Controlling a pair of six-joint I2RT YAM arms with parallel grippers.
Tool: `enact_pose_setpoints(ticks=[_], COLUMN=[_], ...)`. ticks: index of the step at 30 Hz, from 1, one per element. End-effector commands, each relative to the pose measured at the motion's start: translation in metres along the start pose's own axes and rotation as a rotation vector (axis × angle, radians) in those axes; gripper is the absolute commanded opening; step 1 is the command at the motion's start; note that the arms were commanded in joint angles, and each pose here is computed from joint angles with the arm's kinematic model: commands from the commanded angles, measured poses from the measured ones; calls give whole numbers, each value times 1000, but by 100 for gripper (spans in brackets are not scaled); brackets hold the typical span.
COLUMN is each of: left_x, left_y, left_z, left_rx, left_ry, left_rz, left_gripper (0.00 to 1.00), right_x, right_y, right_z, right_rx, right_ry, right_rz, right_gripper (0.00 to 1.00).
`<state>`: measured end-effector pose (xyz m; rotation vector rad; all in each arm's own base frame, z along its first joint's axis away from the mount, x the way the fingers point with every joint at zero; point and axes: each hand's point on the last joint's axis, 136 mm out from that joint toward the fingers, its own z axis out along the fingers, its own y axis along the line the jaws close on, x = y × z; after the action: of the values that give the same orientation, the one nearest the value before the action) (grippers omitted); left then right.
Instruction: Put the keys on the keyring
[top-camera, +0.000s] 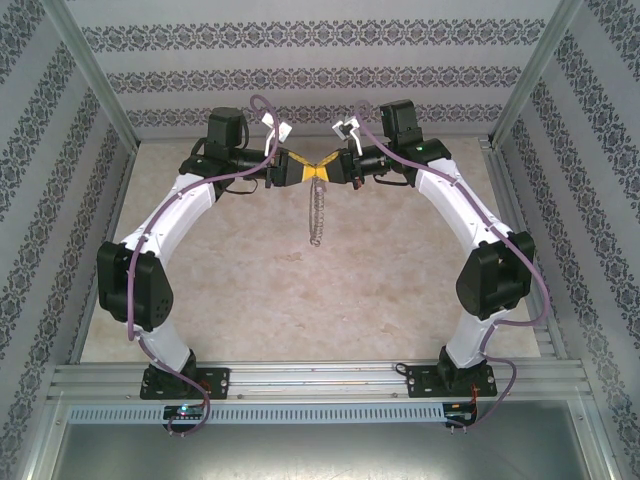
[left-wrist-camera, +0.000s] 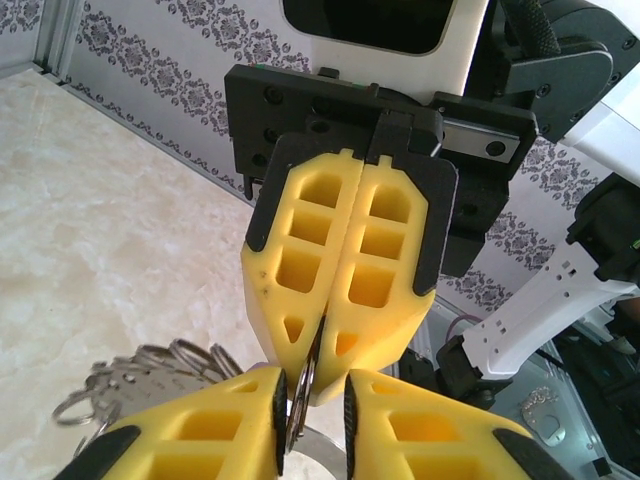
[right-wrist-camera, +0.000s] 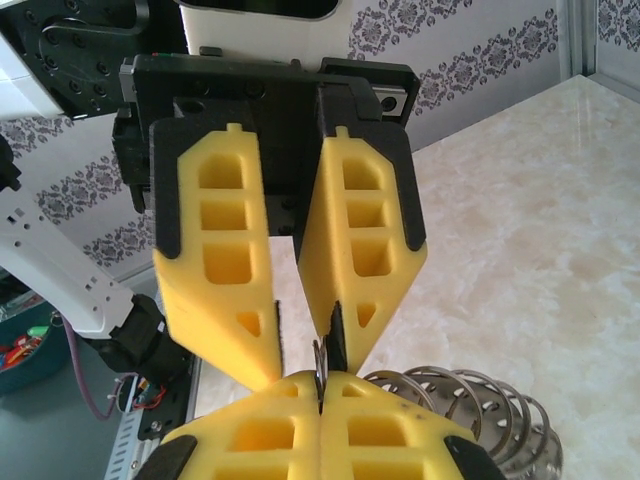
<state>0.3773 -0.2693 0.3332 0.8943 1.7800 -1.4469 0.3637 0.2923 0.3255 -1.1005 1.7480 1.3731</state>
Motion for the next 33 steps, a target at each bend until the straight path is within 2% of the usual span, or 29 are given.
enact_pose_setpoints(ticks=[1, 7, 9, 12, 16, 19, 26, 29, 33], left_x=[4, 6, 6, 7, 9, 9, -8, -18, -25], left_y=[-9, -9, -8, -5, -3, -3, -7, -14, -22], left_z=[4, 4, 4, 4, 2, 2, 0, -1, -3], left_rx=[59, 56, 48, 25, -2, -1, 7, 33, 49], left_ry=[11, 10, 7, -4, -30, -54, -128, -156, -180], left_rz=[20, 23, 30, 44, 85, 109, 152, 162, 173], left_gripper=[18, 0, 0, 0, 0, 0, 0, 0, 0], right_x=[-15, -15, -16, -19, -19, -16, 7, 22, 38], right_y=[4, 3, 3, 6, 10, 10, -15, -27, -29], right_z=[2, 2, 1, -8, -29, -41, -48, -42, -27], right_rx=[-10, -2, 8, 22, 78, 129, 372, 466, 477], right_ry=[-24, -25, -29, -55, -121, -173, -296, -297, -287], right_rz=[-63, -60, -57, -63, -72, -61, 4, 11, 13], right_gripper=[0, 0, 1, 19, 29, 33, 41, 43, 43])
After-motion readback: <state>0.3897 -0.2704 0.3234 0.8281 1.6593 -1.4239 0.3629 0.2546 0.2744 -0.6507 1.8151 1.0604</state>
